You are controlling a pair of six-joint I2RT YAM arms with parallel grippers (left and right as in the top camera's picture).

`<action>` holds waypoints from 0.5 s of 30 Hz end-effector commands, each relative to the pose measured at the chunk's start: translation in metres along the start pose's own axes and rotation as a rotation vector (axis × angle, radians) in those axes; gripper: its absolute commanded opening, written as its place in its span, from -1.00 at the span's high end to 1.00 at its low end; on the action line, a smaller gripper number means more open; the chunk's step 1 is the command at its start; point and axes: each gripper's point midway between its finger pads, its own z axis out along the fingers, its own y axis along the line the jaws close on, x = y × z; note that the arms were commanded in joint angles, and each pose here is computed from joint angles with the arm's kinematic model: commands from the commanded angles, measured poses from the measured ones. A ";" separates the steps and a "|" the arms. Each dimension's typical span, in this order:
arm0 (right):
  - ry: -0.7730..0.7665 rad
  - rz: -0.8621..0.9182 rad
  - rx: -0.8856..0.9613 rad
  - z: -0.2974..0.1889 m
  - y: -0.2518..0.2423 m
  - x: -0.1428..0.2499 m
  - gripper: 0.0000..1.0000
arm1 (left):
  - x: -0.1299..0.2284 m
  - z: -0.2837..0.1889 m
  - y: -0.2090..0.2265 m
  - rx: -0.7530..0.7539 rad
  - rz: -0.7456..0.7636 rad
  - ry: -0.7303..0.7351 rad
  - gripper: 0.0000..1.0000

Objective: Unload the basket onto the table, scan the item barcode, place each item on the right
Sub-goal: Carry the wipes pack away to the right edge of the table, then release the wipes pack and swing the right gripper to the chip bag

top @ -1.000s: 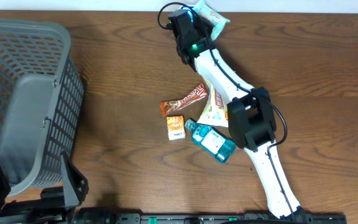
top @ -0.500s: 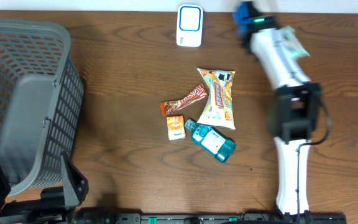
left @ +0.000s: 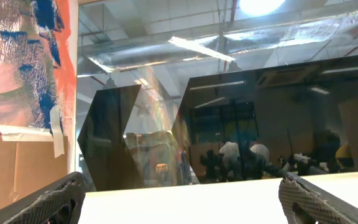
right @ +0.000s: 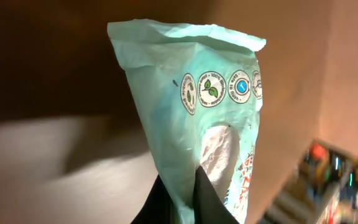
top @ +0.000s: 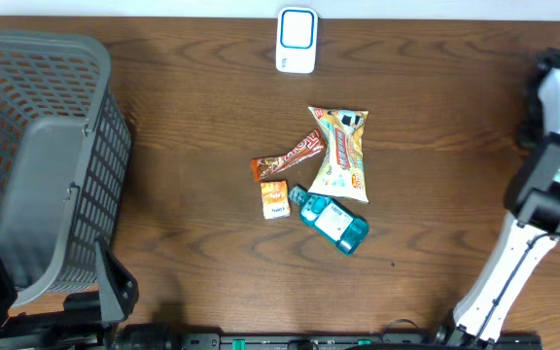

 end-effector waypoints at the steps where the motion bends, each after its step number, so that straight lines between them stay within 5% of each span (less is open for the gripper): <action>1: 0.039 0.262 0.142 0.015 -0.065 0.011 0.97 | 0.004 0.000 0.001 -0.007 -0.011 0.007 -0.97; 2: 0.061 0.301 0.151 0.021 -0.074 0.016 0.97 | 0.004 0.000 0.001 -0.006 -0.011 0.007 -0.97; 3: 0.104 0.354 0.143 0.031 -0.086 0.025 0.53 | 0.005 0.000 0.001 -0.006 -0.011 0.010 -0.97; 5: 0.161 0.388 0.081 0.043 -0.088 0.033 -0.99 | 0.009 0.001 0.001 -0.006 -0.011 0.018 -0.98; 15: 0.179 0.359 -0.170 0.021 -0.052 0.031 -0.99 | 0.020 0.003 -0.001 -0.005 -0.052 0.021 -0.97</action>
